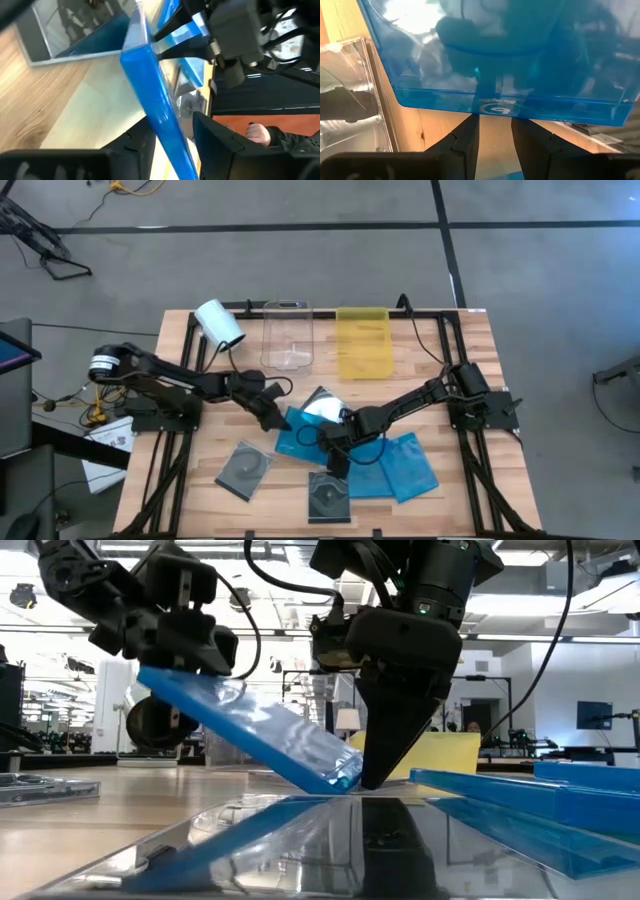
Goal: Pick & place jewel cases by type
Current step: Put the left blue CD case into the transparent bin, then put the top right black CD case into the yellow bin
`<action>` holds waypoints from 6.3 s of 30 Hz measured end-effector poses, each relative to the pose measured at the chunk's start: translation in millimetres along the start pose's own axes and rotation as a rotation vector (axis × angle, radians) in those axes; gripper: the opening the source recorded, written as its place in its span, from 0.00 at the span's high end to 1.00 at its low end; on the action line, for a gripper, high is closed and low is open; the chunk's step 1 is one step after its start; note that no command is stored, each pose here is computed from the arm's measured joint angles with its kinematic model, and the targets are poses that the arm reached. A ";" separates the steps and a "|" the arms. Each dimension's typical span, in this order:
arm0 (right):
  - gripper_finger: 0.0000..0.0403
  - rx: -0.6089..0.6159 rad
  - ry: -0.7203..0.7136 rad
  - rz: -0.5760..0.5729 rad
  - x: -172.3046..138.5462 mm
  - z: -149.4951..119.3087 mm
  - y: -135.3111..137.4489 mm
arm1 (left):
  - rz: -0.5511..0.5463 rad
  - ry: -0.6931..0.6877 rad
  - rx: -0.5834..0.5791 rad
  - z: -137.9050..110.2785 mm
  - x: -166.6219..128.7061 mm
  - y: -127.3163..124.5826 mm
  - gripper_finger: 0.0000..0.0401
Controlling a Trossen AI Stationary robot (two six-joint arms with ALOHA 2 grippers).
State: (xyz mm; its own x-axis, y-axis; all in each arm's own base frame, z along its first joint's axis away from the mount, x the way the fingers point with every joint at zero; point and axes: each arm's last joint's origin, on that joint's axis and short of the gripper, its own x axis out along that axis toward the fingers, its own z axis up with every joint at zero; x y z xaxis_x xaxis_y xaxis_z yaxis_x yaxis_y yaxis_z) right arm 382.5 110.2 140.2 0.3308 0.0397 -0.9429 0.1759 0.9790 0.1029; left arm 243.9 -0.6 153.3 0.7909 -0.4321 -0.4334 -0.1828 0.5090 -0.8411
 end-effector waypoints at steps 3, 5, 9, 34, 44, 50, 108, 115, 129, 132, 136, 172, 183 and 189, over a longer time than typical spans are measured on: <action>0.73 0.000 -0.004 0.002 0.0 0.4 0.2 | -0.006 -0.005 0.004 0.6 -0.9 -1.4 0.75; 0.73 0.001 -0.006 0.004 0.0 0.6 0.3 | -0.004 -0.005 0.004 0.5 -0.9 -1.2 0.78; 0.73 0.008 -0.005 0.007 0.0 0.4 0.8 | 0.001 -0.010 0.002 0.7 -0.9 -1.0 0.86; 0.73 0.041 0.009 -0.038 -22.7 -3.1 -2.2 | -0.009 -0.022 0.004 1.9 -1.1 -2.6 0.90; 0.73 0.037 -0.050 -0.135 -73.2 -8.5 -7.2 | -0.029 -0.069 0.020 5.1 -4.6 -8.7 0.91; 0.73 0.071 -0.088 -0.189 -98.3 -12.2 -12.8 | -0.047 -0.130 0.043 7.5 -13.1 -18.0 0.91; 0.73 0.241 -0.276 -0.286 -149.2 -17.3 -25.5 | 1.005 -0.774 0.428 61.0 -95.1 -45.8 0.91; 0.73 0.266 -0.284 -0.278 -149.2 -16.9 -24.9 | 1.163 -0.711 0.485 85.3 -77.8 -47.5 0.91; 0.73 0.259 -0.285 -0.277 -149.2 -18.1 -22.5 | 1.366 -0.437 0.525 106.9 -52.2 -31.6 0.90; 0.73 0.258 -0.290 -0.285 -149.3 -18.0 -22.7 | 1.383 -0.404 0.522 105.7 -50.7 -27.5 0.90; 0.73 0.254 -0.297 -0.297 -149.6 -17.8 -23.0 | 1.403 -0.388 0.500 106.0 -54.3 -23.8 0.90; 0.73 0.250 -0.298 -0.302 -149.6 -17.5 -23.6 | 1.188 -0.359 0.470 112.9 -52.7 -22.9 0.58; 0.73 0.235 -0.296 -0.303 -149.6 -17.4 -23.6 | 1.056 -0.300 0.485 112.5 -48.9 -24.6 0.58; 0.73 0.235 -0.297 -0.303 -149.6 -17.4 -23.6 | 1.048 -0.293 0.491 112.4 -48.6 -24.8 0.58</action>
State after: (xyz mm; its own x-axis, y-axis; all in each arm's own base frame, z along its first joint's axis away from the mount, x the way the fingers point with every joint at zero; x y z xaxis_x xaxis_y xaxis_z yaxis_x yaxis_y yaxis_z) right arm 312.7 84.6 273.3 0.4761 -0.3328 -0.8140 0.4990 0.8644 -0.0616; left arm 275.7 91.4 231.6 0.5050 0.5174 -0.6909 -0.6264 0.7704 0.1191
